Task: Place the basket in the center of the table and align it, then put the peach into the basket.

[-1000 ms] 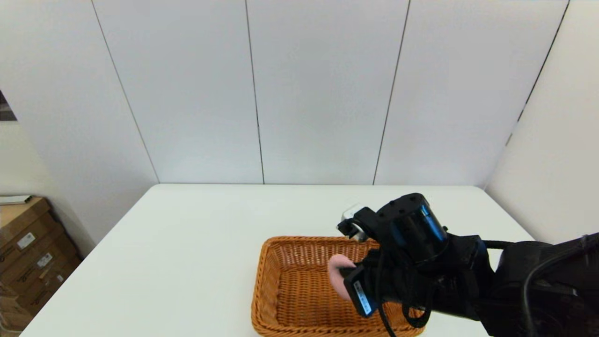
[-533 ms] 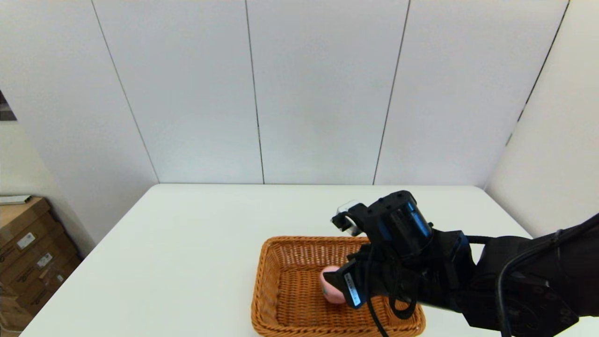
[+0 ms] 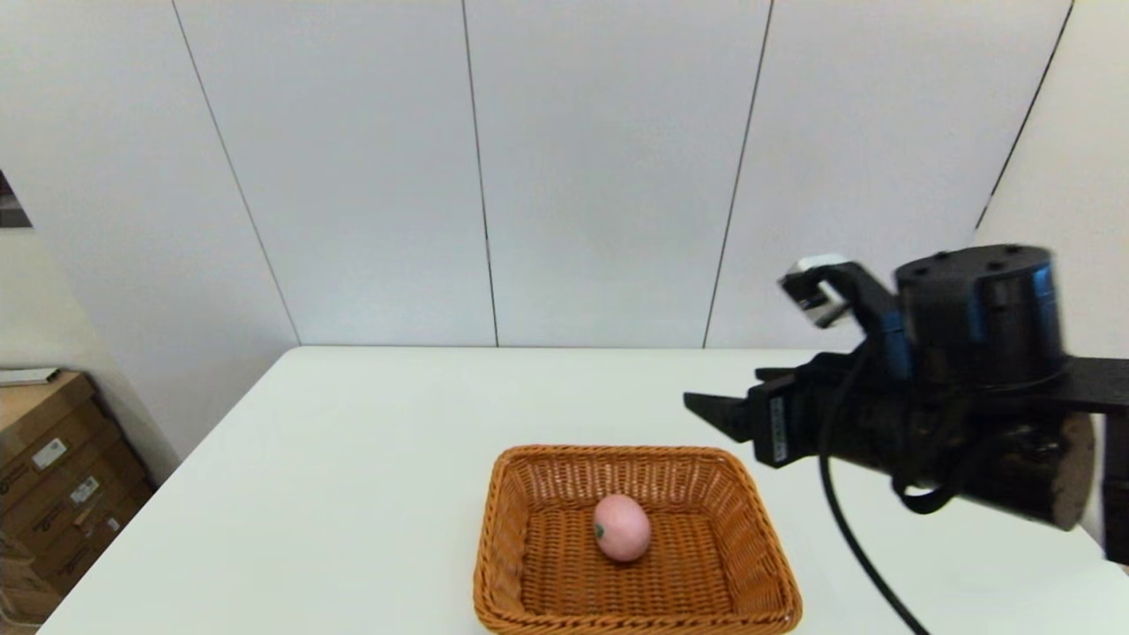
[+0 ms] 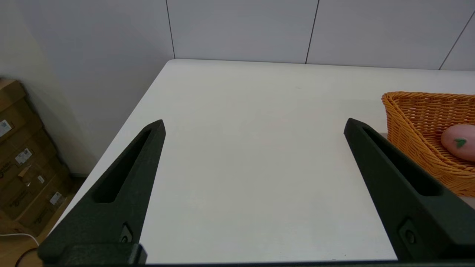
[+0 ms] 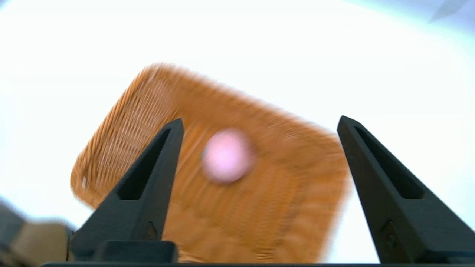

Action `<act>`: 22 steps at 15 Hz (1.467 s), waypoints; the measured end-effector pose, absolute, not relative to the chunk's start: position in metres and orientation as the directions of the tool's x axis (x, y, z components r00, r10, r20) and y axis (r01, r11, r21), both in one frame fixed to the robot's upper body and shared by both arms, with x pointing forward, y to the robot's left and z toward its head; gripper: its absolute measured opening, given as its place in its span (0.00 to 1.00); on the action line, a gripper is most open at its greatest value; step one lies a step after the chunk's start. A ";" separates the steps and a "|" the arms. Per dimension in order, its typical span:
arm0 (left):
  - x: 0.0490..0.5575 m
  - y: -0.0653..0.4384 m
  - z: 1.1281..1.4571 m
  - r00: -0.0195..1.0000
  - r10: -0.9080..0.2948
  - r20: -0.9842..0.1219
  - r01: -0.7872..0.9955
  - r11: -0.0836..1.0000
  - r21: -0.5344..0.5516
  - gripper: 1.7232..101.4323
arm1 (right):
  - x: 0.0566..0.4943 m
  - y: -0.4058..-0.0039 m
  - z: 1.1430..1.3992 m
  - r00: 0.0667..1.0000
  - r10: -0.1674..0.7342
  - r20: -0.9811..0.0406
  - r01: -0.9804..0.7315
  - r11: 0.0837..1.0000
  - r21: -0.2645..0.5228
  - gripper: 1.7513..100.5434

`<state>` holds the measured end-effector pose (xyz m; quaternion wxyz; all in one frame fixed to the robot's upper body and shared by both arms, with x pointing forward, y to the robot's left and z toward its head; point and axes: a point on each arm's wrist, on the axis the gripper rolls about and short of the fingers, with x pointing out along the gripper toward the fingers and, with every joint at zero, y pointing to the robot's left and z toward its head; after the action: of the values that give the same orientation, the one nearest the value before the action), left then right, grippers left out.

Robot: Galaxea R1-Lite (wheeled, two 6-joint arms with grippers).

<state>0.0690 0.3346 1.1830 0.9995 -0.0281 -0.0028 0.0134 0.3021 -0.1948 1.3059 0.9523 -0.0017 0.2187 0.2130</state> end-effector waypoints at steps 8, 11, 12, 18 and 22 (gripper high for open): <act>0.069 0.335 1.183 1.000 0.027 0.006 -0.027 0.998 -0.063 0.96 | 0.179 -0.313 1.331 0.982 0.083 -0.172 -0.105 0.986 -0.126 0.93; 0.069 0.335 1.183 1.000 0.026 0.005 -0.026 0.998 -0.065 0.96 | 0.136 -0.333 1.305 0.992 -0.040 -0.123 0.023 0.990 -0.137 0.94; 0.069 0.335 1.183 1.000 0.026 0.006 -0.026 0.997 -0.066 0.96 | 0.125 -0.337 1.297 0.991 -0.074 -0.109 0.059 0.989 -0.136 0.94; 0.069 0.335 1.183 1.000 0.026 0.008 -0.025 0.997 -0.067 0.96 | 0.080 -0.340 1.242 0.989 -0.147 -0.028 0.143 0.983 -0.115 0.96; 0.069 0.335 1.183 1.000 0.026 0.008 -0.025 0.997 -0.070 0.96 | 0.074 -0.340 1.207 0.990 -0.142 -0.024 0.139 0.986 -0.093 0.96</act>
<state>0.0689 0.3346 1.1834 0.9993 -0.0349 -0.0046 0.0126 0.0740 -0.3397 1.2072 0.9963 -0.0456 0.0155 -0.0707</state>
